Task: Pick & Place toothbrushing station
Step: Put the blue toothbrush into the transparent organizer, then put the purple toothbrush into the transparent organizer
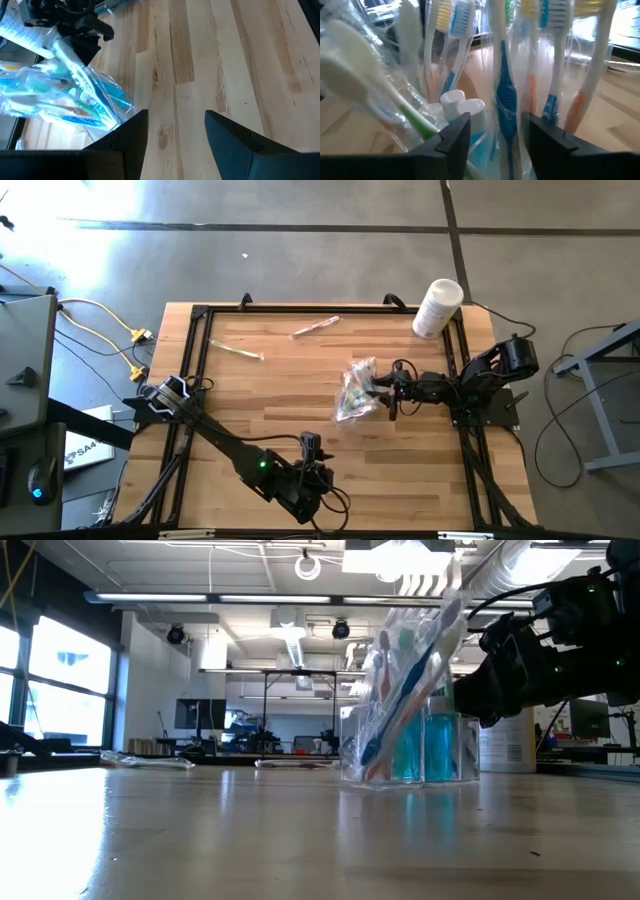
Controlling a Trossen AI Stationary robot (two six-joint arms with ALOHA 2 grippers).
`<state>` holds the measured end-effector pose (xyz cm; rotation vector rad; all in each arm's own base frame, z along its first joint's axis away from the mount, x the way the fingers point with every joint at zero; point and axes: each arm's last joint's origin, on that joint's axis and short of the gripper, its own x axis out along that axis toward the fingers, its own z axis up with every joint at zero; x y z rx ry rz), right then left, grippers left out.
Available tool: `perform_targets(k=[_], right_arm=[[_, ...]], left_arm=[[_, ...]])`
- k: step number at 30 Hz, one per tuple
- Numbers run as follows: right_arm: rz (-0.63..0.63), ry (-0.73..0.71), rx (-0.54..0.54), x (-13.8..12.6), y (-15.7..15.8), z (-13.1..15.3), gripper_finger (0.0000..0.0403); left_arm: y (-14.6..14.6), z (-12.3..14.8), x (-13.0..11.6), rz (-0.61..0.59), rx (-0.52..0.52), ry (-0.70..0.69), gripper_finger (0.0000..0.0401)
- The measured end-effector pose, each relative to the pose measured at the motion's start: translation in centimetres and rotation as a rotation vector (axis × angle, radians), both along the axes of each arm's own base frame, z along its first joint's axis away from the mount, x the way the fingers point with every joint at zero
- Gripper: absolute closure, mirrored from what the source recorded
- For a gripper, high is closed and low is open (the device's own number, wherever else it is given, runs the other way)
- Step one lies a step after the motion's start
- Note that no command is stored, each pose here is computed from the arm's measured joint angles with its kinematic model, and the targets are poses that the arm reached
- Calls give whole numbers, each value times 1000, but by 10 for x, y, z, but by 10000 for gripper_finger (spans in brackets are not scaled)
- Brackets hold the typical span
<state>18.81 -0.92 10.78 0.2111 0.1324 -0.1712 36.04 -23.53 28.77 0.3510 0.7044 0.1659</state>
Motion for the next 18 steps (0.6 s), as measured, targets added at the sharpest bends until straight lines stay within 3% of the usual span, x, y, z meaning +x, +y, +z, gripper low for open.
perform_targets(k=[4, 13, 18], right_arm=[[-13, -2, -7, 0, 1, 2, 223], [-22, -35, -97, -2, 10, 11, 240], [-92, 35, -125, -5, 14, 9, 248]], left_arm=[[0, 0, 0, 0, 0, 1, 214], [1, -1, -1, 4, 8, 16, 214], [1, -1, -1, 7, 6, 17, 214]])
